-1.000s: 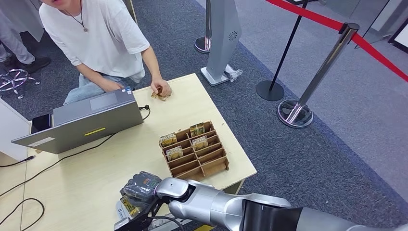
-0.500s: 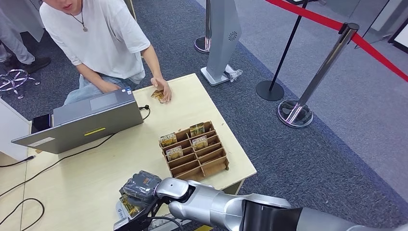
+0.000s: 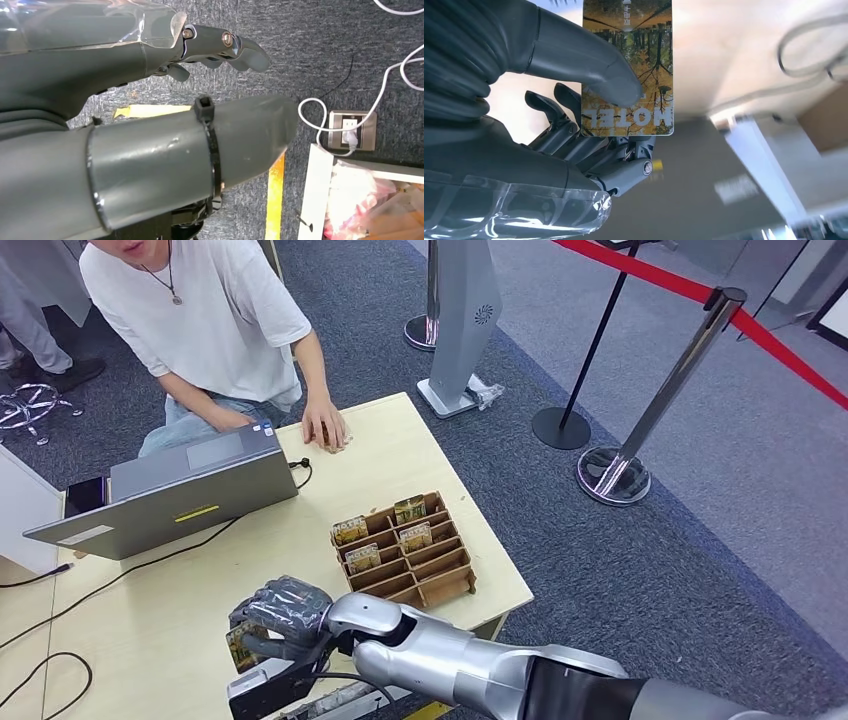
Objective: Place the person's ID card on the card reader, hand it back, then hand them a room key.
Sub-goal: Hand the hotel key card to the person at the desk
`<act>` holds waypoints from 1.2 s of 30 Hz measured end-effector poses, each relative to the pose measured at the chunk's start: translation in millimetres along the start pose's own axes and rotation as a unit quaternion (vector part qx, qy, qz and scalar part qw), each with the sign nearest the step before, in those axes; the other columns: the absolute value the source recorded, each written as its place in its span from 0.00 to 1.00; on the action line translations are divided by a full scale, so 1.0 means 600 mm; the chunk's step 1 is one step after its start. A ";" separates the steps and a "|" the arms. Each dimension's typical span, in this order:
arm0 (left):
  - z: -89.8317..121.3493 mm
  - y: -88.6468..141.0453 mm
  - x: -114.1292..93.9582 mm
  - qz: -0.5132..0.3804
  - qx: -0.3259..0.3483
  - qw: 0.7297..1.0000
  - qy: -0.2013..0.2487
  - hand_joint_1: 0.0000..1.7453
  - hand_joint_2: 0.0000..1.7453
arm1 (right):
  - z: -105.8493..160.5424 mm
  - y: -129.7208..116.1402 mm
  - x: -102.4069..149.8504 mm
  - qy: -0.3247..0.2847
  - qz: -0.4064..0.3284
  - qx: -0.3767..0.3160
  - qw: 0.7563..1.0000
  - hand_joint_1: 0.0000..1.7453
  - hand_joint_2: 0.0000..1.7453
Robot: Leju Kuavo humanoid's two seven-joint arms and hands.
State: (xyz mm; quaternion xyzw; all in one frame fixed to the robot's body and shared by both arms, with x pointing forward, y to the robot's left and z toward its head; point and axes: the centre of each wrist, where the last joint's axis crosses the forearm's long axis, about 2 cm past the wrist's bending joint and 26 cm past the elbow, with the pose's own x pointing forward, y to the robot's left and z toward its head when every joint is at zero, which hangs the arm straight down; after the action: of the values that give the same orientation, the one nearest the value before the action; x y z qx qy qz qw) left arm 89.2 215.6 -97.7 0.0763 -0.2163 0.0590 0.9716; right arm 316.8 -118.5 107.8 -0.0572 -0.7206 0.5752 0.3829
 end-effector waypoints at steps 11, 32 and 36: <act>0.000 0.001 -0.001 0.006 0.008 1.000 -0.001 0.00 0.00 | 0.020 -0.081 0.014 -0.042 0.067 -0.186 0.979 1.00 1.00; 0.002 -0.006 0.001 -0.010 0.005 1.000 -0.003 0.00 0.00 | 0.047 -0.166 0.003 -0.027 0.340 -0.367 0.866 1.00 1.00; 0.002 -0.008 0.001 -0.015 0.003 1.000 -0.003 0.00 0.00 | 0.058 -0.193 0.004 0.020 0.381 -0.391 0.838 1.00 1.00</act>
State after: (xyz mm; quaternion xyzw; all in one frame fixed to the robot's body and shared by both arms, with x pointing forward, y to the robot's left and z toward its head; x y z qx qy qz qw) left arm 90.1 210.8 -96.6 0.0824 -0.2180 0.0445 0.9714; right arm 334.8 -183.2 208.5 -0.4835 -0.7992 0.3445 0.0940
